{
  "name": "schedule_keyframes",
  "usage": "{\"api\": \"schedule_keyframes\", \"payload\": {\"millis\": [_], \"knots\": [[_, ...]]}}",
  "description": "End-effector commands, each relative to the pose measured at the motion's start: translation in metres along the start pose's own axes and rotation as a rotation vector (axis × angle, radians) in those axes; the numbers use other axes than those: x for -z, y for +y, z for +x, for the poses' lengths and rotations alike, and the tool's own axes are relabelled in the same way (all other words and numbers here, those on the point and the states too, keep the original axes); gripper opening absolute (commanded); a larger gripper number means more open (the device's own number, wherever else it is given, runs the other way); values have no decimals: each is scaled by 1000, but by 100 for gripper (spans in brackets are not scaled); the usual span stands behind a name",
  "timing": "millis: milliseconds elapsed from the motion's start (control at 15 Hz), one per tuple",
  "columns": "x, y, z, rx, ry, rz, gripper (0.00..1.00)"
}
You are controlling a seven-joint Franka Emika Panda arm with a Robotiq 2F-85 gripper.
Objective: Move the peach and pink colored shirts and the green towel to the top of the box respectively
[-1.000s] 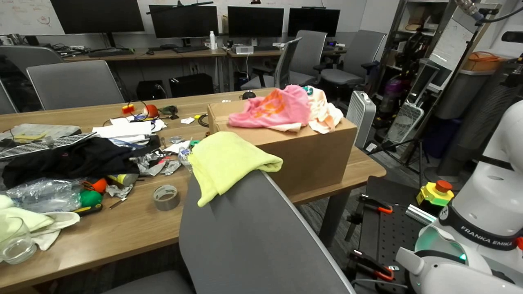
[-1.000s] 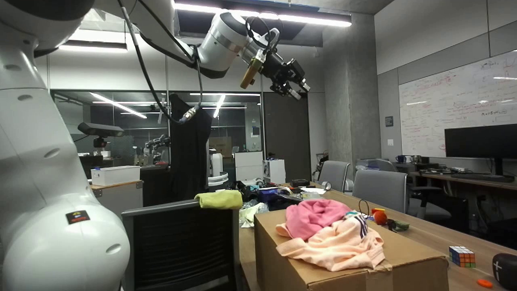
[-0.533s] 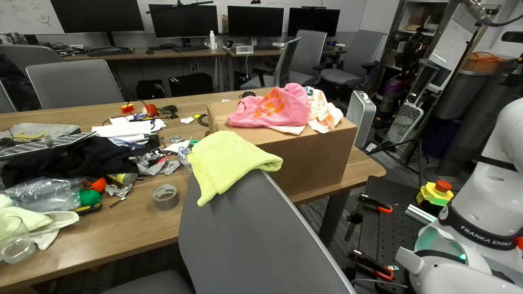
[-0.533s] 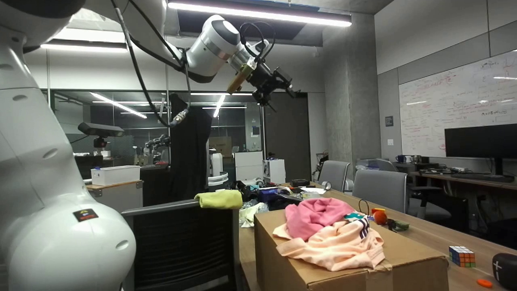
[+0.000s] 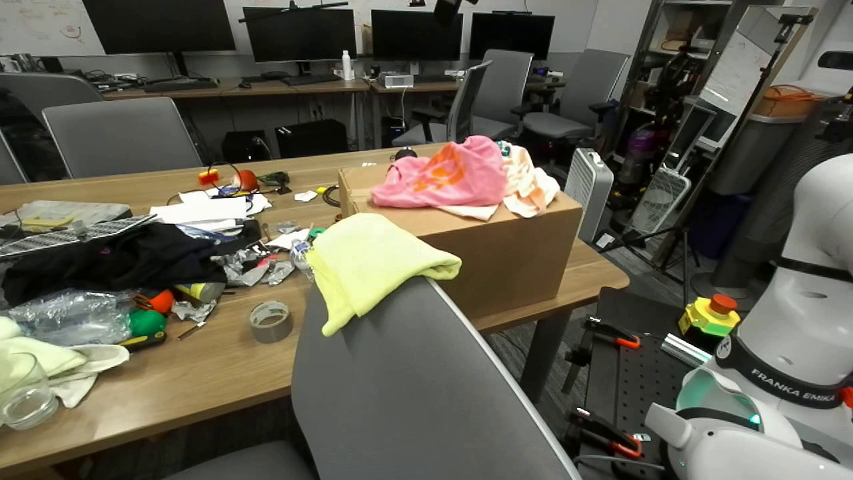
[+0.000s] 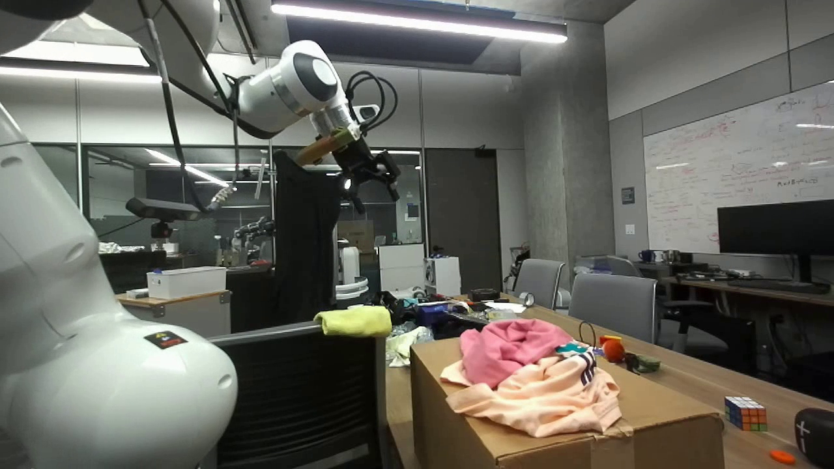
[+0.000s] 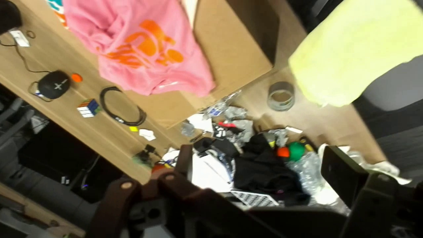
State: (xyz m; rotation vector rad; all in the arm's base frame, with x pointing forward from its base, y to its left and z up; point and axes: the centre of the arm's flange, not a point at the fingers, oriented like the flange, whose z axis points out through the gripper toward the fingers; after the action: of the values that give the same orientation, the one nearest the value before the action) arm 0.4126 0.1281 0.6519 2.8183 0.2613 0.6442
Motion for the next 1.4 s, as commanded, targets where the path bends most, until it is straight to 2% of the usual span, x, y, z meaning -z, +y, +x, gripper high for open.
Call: {"api": "schedule_keyframes", "payload": {"millis": [0,267,600,1333], "knots": [[-4,-36,-12,168,-64,97,100],[-29,-73,-13,354,-131,110,100],[-66,-108,-5,451,-170,97,100],[-124,-151,6,417,-198,178,100]]}}
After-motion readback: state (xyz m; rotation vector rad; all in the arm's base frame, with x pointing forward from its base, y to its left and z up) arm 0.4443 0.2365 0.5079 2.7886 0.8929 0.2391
